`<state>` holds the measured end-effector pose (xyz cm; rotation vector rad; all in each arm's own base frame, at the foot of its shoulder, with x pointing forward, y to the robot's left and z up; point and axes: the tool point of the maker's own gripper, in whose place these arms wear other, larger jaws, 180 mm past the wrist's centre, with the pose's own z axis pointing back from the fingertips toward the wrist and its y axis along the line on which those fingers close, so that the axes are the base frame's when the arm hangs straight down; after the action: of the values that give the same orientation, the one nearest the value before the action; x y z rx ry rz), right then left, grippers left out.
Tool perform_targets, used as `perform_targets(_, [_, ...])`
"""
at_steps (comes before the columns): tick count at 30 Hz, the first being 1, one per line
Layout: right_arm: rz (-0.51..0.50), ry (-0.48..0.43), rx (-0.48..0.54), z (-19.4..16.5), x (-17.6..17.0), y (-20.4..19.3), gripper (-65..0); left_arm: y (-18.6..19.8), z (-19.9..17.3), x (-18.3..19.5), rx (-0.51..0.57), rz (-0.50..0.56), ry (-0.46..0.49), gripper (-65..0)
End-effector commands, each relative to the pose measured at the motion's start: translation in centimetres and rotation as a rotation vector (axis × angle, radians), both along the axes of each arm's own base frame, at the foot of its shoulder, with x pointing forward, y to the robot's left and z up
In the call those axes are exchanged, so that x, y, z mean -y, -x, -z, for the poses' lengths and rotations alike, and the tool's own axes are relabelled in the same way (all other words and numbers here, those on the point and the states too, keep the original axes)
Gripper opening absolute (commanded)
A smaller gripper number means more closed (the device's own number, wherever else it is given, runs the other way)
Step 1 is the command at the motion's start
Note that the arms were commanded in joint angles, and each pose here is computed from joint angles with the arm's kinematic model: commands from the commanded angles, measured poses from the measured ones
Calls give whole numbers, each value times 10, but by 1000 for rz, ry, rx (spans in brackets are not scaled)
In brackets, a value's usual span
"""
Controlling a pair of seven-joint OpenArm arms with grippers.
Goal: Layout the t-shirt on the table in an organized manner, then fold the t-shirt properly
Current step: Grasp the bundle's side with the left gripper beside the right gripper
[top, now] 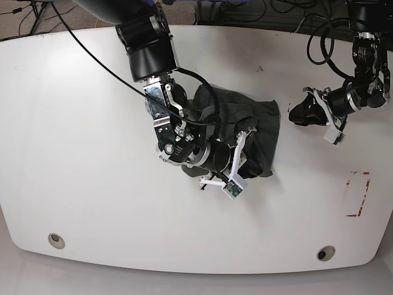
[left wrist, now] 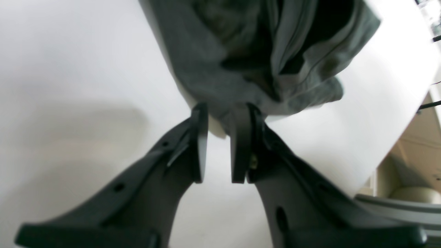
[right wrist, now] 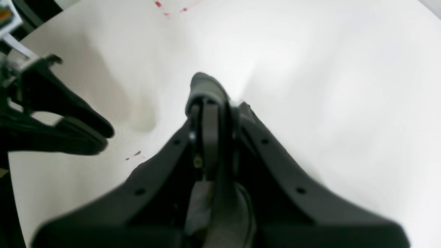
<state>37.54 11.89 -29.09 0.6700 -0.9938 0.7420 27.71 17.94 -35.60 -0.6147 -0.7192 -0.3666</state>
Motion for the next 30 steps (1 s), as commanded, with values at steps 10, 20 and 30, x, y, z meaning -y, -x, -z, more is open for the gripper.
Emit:
perform_targets(10, [-7, -55, 40, -22, -7, -12, -629, -29, -20, 17, 97, -12, 43, -547])
perform_targets(20, [-12, -54, 36, -21, -7, -10, -629, -72, 3, 19, 20, -116, 154, -547])
perform_targets(30, [-11, -68, 66, -31, -7, -6, -629, -84, 42, 28, -84, -123, 65, -547])
